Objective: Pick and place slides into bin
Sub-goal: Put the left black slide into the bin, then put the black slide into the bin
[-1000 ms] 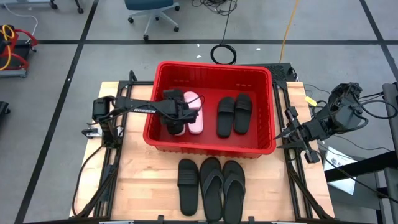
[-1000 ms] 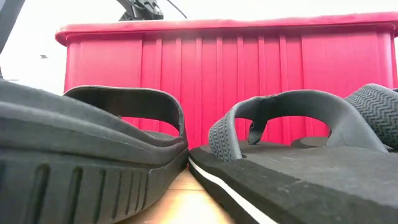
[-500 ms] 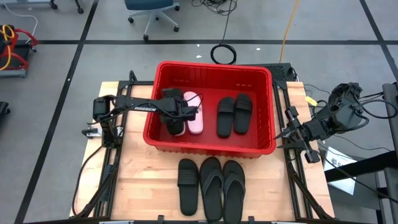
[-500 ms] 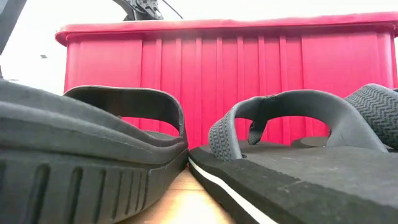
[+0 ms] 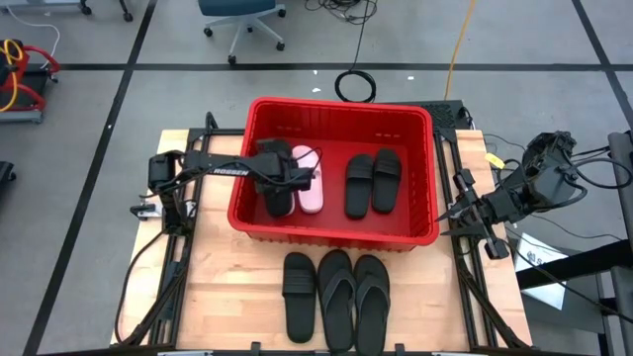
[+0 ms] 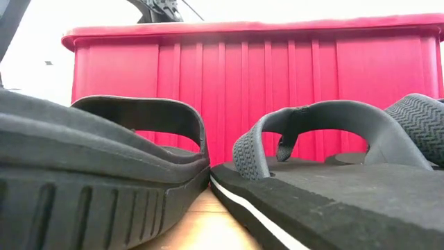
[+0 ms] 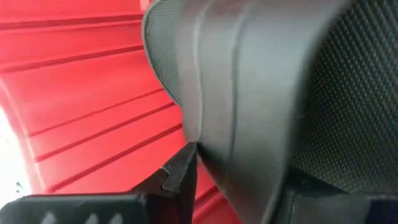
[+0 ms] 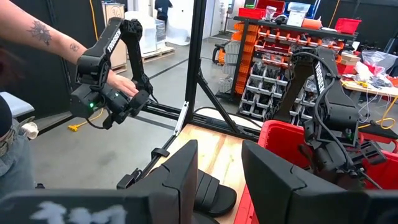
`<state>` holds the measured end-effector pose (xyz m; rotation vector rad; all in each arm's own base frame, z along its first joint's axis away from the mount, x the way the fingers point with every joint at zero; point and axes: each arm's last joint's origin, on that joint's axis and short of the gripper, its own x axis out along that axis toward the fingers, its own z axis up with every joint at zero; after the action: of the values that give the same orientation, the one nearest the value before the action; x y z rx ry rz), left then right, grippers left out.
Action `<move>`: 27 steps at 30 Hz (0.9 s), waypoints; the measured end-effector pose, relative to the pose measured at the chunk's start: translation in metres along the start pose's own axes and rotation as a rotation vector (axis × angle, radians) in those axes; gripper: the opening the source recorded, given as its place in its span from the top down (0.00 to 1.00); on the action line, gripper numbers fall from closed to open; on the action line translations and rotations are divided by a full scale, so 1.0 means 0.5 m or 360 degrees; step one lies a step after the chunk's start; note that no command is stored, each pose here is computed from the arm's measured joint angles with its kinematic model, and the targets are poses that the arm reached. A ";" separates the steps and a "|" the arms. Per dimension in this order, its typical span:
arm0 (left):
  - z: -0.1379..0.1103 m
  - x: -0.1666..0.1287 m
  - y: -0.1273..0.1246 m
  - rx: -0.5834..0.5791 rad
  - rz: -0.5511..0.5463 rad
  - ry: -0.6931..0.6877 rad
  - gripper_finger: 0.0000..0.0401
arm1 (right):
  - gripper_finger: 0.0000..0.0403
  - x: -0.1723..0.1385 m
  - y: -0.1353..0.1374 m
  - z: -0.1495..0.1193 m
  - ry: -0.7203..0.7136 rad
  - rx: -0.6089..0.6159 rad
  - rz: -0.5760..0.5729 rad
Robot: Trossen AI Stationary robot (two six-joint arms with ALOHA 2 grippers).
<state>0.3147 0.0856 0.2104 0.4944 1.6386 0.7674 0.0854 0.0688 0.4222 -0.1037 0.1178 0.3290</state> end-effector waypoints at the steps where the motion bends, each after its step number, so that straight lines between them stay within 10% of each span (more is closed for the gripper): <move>1: 0.001 -0.006 0.005 -0.0009 0.0000 0.0000 0.67 | 0.71 0.000 0.000 0.000 0.0000 0.0001 0.0000; 27: 0.030 -0.119 0.058 -0.0251 -0.0162 -0.0219 0.67 | 0.71 0.000 0.000 0.000 0.0000 0.0003 0.0001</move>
<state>0.3391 0.0678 0.2710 0.3411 1.4517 0.7628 0.0854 0.0689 0.4221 -0.1020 0.1183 0.3293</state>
